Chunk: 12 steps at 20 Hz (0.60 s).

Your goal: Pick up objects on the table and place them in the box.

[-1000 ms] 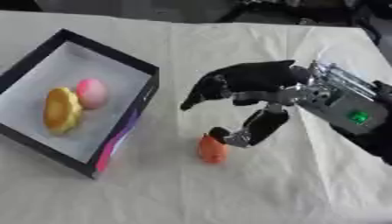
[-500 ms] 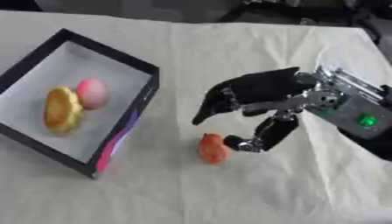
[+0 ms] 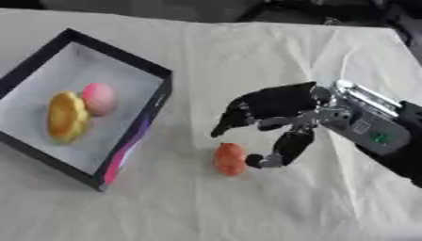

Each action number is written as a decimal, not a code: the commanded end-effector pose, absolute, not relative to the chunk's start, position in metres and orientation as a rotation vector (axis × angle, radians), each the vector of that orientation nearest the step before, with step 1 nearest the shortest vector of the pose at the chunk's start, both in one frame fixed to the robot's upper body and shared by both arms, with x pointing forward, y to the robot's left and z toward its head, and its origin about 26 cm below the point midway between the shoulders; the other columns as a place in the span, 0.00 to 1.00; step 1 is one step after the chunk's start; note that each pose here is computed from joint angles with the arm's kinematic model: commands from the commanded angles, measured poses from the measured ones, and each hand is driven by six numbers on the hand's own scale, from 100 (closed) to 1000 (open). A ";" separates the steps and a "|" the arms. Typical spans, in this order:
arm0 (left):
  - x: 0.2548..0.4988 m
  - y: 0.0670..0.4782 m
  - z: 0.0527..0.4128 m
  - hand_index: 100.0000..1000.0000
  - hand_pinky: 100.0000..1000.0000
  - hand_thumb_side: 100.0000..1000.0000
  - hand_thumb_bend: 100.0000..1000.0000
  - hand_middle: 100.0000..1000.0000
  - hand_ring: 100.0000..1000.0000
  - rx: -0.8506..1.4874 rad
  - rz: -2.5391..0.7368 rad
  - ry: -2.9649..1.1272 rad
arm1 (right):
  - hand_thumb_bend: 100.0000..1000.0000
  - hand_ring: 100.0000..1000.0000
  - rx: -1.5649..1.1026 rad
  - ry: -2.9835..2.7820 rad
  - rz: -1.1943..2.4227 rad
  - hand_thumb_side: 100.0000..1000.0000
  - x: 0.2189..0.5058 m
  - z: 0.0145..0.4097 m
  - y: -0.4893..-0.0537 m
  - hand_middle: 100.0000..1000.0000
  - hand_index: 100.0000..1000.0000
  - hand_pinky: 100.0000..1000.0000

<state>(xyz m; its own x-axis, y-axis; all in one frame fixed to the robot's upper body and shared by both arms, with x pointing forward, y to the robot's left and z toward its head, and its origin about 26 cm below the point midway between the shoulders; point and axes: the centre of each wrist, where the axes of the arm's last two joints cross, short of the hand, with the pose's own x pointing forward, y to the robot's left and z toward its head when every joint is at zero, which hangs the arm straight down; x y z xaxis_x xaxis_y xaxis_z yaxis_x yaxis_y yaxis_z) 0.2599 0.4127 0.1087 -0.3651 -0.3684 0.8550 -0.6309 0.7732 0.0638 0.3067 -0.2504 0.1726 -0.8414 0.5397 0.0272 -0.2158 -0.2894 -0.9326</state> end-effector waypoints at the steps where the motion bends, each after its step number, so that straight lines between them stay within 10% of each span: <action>1: 0.261 0.412 0.116 0.88 0.87 0.73 0.00 0.76 0.69 0.746 0.327 -2.020 | 0.18 0.84 -0.472 -1.477 2.171 0.06 0.313 0.168 -0.257 0.75 0.91 0.92; 12: 0.262 0.410 0.113 0.88 0.87 0.74 0.00 0.76 0.70 0.733 0.331 -2.014 | 0.17 0.77 -0.540 -1.509 2.107 0.03 0.321 0.142 -0.265 0.57 0.78 0.90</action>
<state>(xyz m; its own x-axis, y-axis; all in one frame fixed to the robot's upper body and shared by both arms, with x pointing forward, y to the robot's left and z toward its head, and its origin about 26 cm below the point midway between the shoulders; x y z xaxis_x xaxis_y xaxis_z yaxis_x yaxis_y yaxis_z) 0.2611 0.4084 0.1055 -0.3695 -0.3514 0.8602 -0.6210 0.7821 0.0527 0.3201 -0.2612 0.1375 -0.8065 0.5911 -0.0111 -0.1802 -0.2637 -0.9476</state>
